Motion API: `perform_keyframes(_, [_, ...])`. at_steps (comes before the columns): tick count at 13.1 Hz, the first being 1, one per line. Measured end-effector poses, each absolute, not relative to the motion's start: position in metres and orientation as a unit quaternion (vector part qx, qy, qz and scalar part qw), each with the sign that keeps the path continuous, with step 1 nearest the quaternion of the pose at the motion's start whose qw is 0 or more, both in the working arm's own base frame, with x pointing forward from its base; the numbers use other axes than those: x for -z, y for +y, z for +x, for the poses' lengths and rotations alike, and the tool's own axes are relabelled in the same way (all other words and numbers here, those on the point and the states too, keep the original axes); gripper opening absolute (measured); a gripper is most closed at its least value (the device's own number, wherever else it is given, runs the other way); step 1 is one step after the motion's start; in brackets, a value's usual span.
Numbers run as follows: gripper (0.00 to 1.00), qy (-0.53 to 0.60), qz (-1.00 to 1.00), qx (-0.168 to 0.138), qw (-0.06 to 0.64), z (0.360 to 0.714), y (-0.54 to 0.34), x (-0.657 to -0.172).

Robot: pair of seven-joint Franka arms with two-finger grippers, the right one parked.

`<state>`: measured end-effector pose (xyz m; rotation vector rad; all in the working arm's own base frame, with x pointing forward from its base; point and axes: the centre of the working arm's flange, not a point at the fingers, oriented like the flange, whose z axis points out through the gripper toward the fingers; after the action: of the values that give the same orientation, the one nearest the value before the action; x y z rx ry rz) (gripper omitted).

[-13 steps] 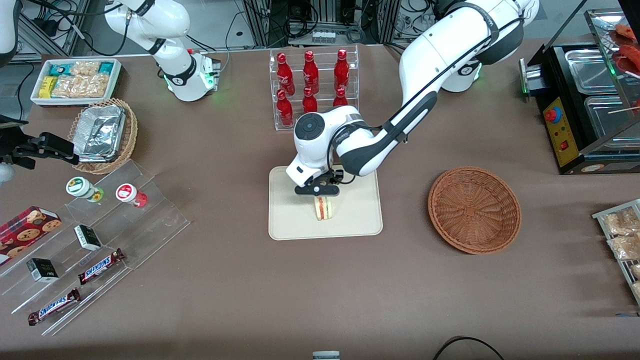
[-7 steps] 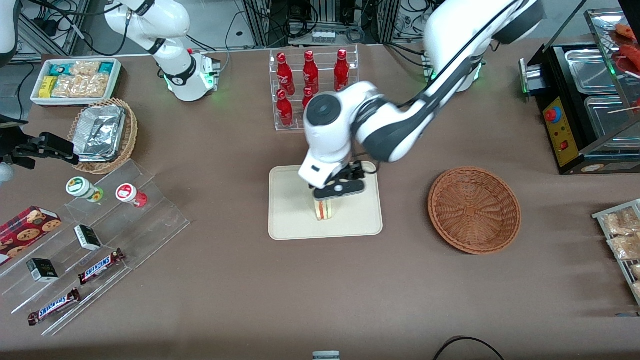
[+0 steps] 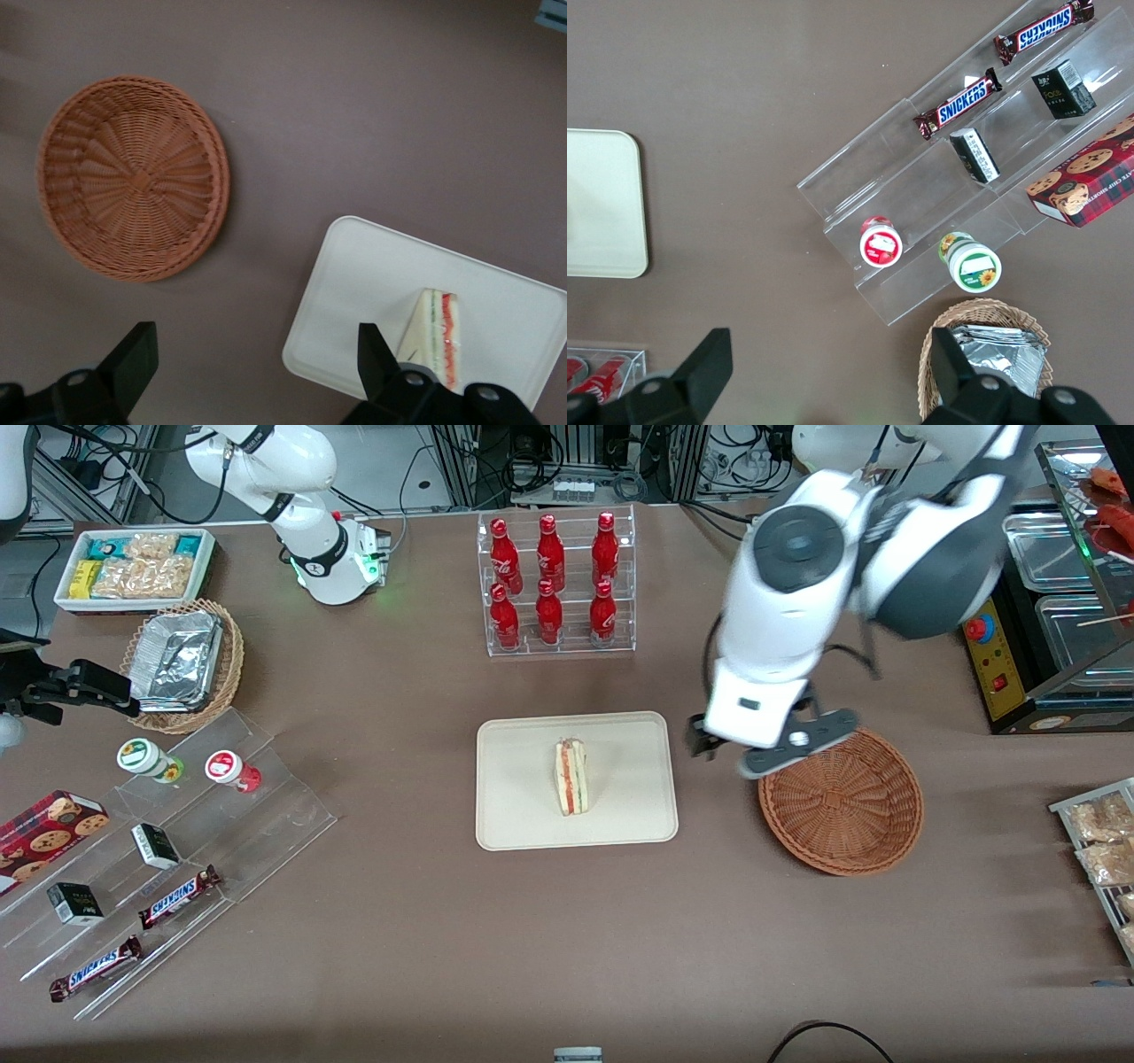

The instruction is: Place sandwich from basket to tray

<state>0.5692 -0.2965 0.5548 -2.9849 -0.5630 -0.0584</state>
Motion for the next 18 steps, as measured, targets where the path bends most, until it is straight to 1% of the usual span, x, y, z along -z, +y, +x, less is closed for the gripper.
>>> perform_keyframes(4, [1.0, -0.163, -0.985, -0.007, 0.051, 0.577, -0.212, -0.589])
perform_keyframes(7, [1.0, -0.119, -0.991, -0.032, 0.05, 0.574, -0.151, -0.61])
perform_keyframes(9, [1.0, -0.098, -0.994, -0.043, 0.029, 0.571, -0.106, -0.626])
perform_keyframes(12, [1.0, -0.048, -0.998, -0.046, 0.013, 0.547, -0.037, -0.651])
perform_keyframes(15, [1.0, -0.018, -0.999, -0.042, 0.008, 0.521, 0.001, -0.663])
perform_keyframes(18, [1.0, 0.003, -0.999, -0.046, 0.005, 0.519, 0.008, -0.66])
